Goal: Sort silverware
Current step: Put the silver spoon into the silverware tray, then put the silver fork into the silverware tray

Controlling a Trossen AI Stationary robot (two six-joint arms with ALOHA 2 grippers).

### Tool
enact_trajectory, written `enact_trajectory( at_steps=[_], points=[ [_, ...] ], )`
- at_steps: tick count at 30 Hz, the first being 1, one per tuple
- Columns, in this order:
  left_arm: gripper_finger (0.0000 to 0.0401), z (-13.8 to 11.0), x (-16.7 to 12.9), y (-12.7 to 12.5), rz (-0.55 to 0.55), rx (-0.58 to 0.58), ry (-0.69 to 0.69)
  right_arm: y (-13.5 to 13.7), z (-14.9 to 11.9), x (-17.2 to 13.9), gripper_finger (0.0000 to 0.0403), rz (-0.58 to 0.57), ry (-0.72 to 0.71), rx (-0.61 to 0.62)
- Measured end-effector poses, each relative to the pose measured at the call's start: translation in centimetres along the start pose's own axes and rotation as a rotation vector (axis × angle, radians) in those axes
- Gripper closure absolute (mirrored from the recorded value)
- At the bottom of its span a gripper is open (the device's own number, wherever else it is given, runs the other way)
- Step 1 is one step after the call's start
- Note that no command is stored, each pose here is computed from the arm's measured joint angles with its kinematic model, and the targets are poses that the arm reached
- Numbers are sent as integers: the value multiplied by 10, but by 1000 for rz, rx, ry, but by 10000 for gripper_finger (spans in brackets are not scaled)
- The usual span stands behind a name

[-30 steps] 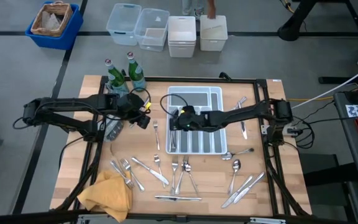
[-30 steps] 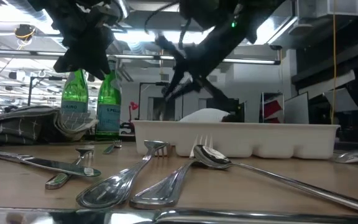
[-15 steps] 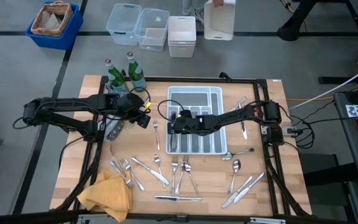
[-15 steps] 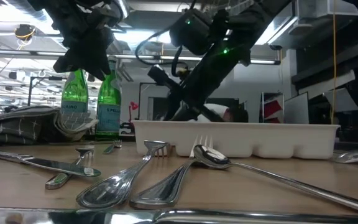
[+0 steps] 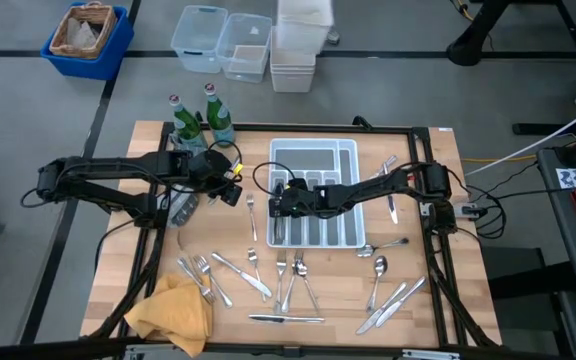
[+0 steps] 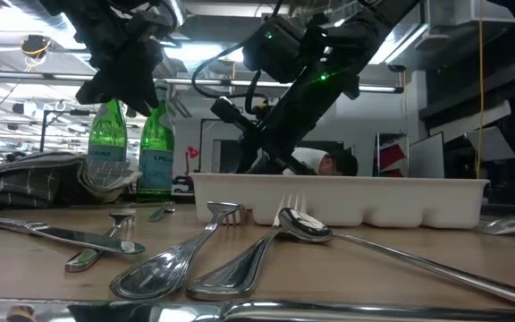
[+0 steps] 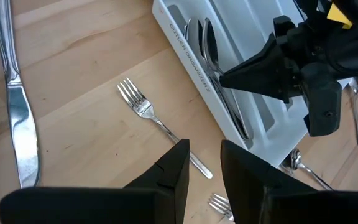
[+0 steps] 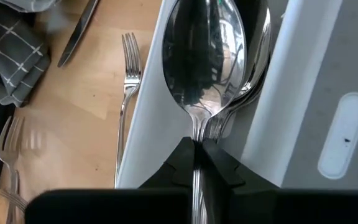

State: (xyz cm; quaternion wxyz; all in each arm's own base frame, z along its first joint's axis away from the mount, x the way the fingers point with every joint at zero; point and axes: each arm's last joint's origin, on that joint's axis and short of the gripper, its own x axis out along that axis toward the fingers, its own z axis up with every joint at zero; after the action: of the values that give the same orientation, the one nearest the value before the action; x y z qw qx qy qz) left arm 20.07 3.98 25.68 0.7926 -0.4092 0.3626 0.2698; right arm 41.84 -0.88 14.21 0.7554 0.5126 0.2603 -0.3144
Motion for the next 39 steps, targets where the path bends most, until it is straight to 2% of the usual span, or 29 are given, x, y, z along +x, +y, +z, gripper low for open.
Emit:
enact_trajectory(
  at_steps=[8, 18, 24, 31, 39],
  points=[
    [319, -4, 0, -3, -9, 18, 10, 0, 0, 0, 386, 2, 7, 0],
    [319, -14, -1, -11, -35, 12, 41, 1, -1, 0, 302, 22, 41, -1],
    [319, -21, -1, -16, -41, -1, 49, 3, 0, -4, 292, 26, 62, -2],
    [319, -28, 7, -22, 15, -89, 23, 14, 9, -34, 297, 52, 59, -84],
    [319, -33, 41, -25, 130, -266, 63, 29, 25, -85, 297, 111, 33, -246]
  ],
)
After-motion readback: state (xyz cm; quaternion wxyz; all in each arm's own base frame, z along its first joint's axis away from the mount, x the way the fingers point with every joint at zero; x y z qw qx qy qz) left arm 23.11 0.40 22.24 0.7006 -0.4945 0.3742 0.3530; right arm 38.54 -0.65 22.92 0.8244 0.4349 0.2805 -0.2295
